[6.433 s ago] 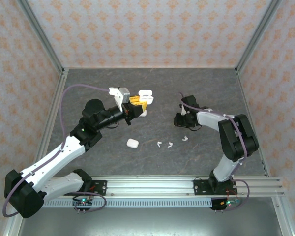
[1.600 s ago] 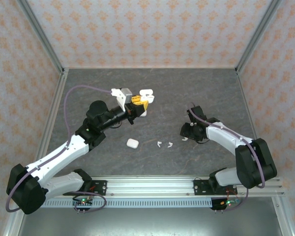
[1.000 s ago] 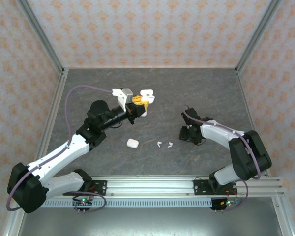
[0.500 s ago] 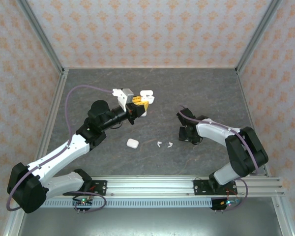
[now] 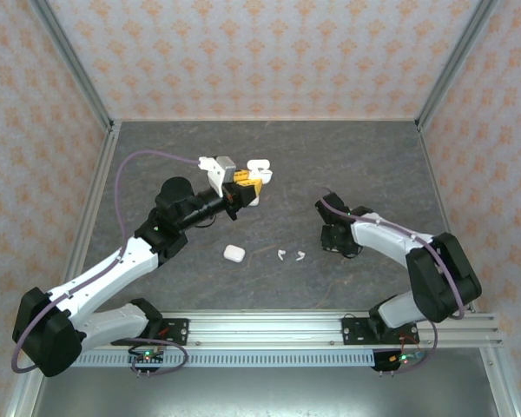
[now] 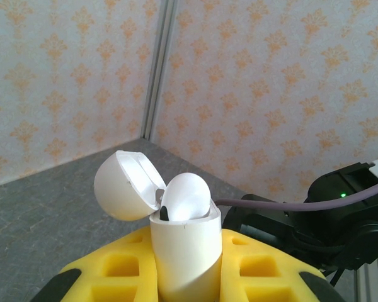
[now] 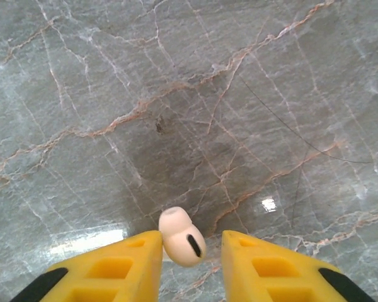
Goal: Insert the wireless bluetooth earbuds into the charging case
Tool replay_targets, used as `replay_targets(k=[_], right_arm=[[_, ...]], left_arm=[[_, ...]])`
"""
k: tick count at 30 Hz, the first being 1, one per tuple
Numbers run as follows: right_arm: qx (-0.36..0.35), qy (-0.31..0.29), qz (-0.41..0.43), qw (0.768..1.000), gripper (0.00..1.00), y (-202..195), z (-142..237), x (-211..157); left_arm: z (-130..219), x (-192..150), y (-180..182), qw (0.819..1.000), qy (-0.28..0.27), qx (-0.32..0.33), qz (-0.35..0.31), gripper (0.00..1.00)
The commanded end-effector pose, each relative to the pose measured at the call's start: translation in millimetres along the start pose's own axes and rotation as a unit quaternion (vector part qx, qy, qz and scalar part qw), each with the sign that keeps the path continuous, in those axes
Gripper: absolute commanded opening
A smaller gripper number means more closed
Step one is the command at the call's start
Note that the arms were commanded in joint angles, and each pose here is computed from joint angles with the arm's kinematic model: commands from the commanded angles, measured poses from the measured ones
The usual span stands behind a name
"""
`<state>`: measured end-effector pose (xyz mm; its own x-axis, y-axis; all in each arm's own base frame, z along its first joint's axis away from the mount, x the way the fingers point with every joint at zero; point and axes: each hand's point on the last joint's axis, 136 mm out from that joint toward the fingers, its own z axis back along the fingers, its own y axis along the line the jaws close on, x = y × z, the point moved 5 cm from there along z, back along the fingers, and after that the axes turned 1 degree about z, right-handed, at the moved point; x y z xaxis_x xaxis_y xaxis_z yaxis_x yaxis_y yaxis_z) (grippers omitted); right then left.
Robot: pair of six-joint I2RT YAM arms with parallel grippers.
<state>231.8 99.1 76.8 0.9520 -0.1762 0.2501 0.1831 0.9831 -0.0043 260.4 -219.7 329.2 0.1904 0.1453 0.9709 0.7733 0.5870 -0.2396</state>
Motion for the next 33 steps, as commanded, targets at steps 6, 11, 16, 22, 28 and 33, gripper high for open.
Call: replay_targets(k=[6,11,16,22,28,33], right_arm=[[0.044,-0.017,-0.040,0.998,0.39,1,9,1],[0.053,0.003,-0.051,0.997,0.41,5,-5,-3],[0.053,0.008,-0.055,0.997,0.42,7,-12,-4],[0.075,-0.004,-0.044,0.996,0.42,14,-10,3],[0.078,-0.021,-0.016,0.997,0.42,21,-4,13],[0.079,-0.027,0.003,0.997,0.42,27,-3,18]], left_arm=[[1,10,-2,1.000,-0.014,0.000,-0.016,0.00],[4,11,-3,1.000,-0.014,0.001,-0.018,0.00],[7,10,-5,1.000,-0.013,0.001,-0.019,0.00],[9,7,-4,1.000,-0.009,0.005,-0.019,0.00],[8,7,-4,1.000,-0.008,0.004,-0.017,0.00],[9,6,-4,1.000,-0.007,0.003,-0.015,0.00]])
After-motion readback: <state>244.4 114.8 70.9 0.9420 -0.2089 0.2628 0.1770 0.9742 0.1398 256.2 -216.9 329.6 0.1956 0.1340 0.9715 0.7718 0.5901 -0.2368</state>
